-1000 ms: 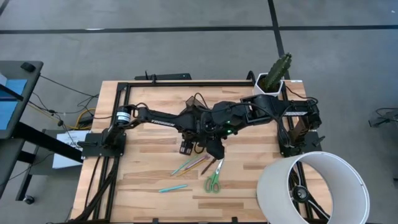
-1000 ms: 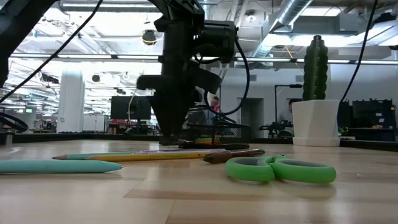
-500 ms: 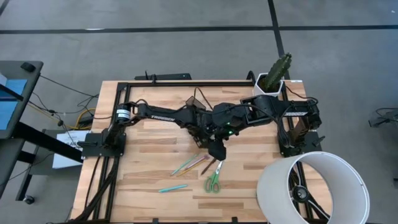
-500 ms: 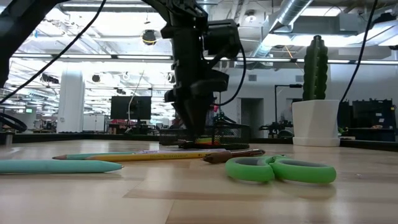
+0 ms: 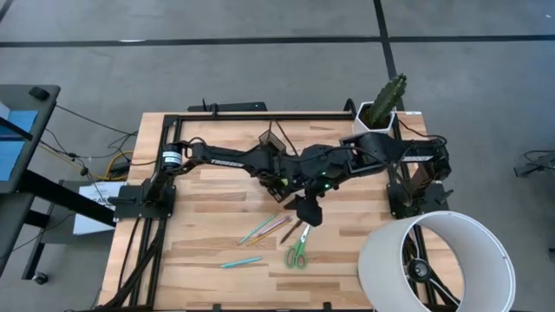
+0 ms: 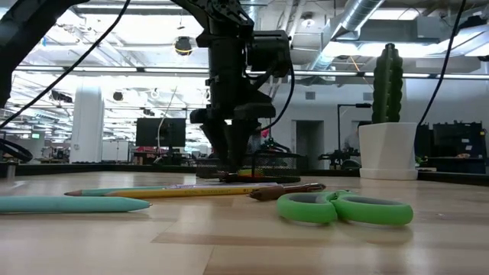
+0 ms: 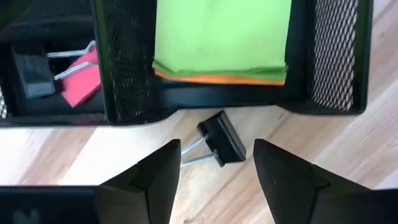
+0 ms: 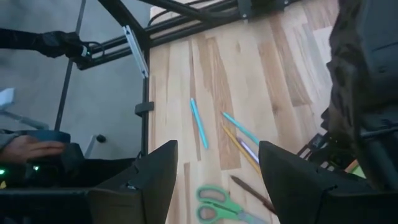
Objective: Pick and place office supplies into organizer
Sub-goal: Put the black binder clip into the black desk organizer
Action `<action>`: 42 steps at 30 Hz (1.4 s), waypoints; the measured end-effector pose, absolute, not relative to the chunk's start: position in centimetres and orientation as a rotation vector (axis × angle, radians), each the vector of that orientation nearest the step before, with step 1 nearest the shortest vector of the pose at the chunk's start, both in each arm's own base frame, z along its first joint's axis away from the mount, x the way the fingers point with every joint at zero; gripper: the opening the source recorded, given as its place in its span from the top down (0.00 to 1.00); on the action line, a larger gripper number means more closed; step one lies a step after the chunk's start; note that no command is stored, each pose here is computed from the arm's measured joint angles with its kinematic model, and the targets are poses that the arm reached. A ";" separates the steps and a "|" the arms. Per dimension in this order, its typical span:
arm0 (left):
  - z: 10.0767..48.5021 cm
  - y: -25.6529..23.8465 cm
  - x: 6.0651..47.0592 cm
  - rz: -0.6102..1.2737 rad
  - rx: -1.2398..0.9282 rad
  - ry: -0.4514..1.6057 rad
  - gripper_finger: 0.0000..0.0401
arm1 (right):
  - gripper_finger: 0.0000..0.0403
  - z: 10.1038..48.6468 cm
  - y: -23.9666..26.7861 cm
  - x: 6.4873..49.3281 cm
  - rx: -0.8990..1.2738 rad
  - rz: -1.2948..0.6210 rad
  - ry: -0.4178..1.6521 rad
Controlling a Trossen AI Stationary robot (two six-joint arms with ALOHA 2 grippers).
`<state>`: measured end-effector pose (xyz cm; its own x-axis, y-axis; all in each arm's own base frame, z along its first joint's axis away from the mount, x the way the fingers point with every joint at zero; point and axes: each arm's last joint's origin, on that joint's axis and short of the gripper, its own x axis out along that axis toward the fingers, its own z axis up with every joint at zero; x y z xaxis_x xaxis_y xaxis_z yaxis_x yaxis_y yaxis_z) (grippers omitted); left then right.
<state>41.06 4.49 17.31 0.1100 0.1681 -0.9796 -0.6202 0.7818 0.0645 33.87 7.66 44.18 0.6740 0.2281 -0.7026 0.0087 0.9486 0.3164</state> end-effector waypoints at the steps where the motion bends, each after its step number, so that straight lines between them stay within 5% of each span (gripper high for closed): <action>1: 17.3 4.5 41.0 0.610 -0.413 1.349 0.49 | 0.46 44.2 7.7 33.9 0.306 0.127 0.826; 12: 15.6 4.4 40.6 0.687 -0.545 1.311 0.38 | 0.46 44.1 8.3 33.6 0.298 0.148 0.837; 42: 14.2 4.6 40.8 0.590 -0.500 1.252 0.41 | 0.46 44.1 9.0 33.5 0.291 0.162 0.845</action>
